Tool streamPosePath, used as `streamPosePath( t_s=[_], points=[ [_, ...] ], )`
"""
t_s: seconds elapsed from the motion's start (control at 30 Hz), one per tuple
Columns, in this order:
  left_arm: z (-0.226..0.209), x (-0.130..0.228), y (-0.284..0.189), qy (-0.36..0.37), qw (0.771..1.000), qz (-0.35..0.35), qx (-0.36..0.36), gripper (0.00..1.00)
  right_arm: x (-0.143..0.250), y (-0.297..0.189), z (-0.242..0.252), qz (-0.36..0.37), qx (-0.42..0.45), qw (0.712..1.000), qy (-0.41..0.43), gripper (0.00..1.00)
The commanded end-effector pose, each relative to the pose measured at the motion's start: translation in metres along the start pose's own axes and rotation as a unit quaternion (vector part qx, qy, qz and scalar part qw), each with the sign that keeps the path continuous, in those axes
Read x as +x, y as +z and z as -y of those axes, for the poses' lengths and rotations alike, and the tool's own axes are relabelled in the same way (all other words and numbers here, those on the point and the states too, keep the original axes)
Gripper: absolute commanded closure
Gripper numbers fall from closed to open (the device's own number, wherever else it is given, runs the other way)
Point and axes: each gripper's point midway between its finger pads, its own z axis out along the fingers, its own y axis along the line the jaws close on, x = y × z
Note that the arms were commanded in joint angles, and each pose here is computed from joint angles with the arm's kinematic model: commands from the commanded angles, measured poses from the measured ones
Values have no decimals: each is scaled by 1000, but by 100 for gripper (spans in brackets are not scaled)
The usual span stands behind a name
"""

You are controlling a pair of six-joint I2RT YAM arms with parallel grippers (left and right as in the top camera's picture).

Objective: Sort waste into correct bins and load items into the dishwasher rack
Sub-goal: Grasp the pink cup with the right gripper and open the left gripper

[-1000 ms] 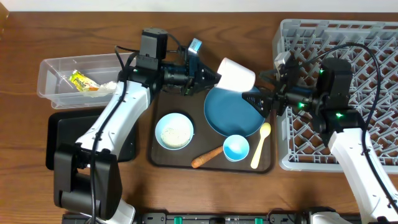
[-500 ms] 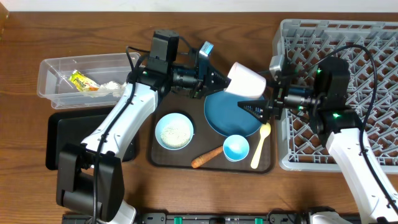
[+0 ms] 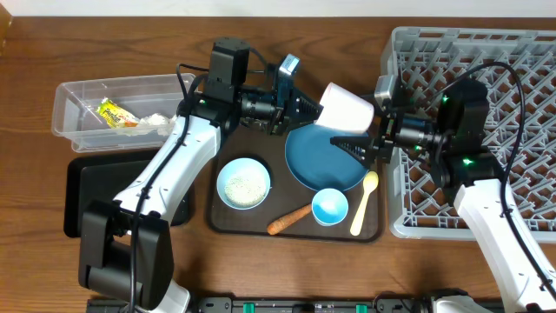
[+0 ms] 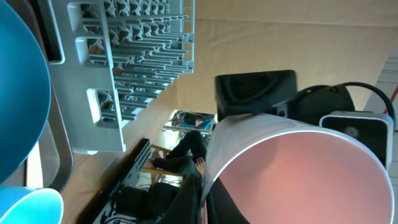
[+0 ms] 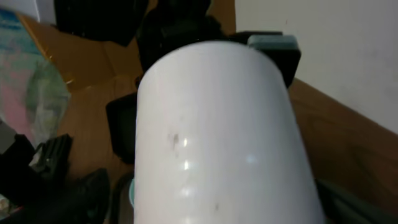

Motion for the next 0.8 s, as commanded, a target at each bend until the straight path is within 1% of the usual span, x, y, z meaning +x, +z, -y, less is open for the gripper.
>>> streamPosePath(
  t_s=[0.0, 0.2, 0.47, 0.6, 0.77],
  points=[
    [11, 3, 0, 13, 1000, -8, 9, 94, -9, 3, -3, 7, -7, 1000, -24, 11],
    [11, 3, 0, 13, 1000, -8, 9, 94, -11, 3, -3, 9, -6, 1000, -29, 15],
    [11, 3, 0, 13, 1000, -8, 9, 94, -10, 3, -3, 9, -6, 1000, -28, 28],
    [11, 3, 0, 13, 1000, -9, 9, 94, -10, 3, -3, 8, -6, 1000, -27, 26],
    [11, 4, 0, 13, 1000, -12, 11, 94, -10, 3, -3, 9, -6, 1000, -27, 27]
  ],
)
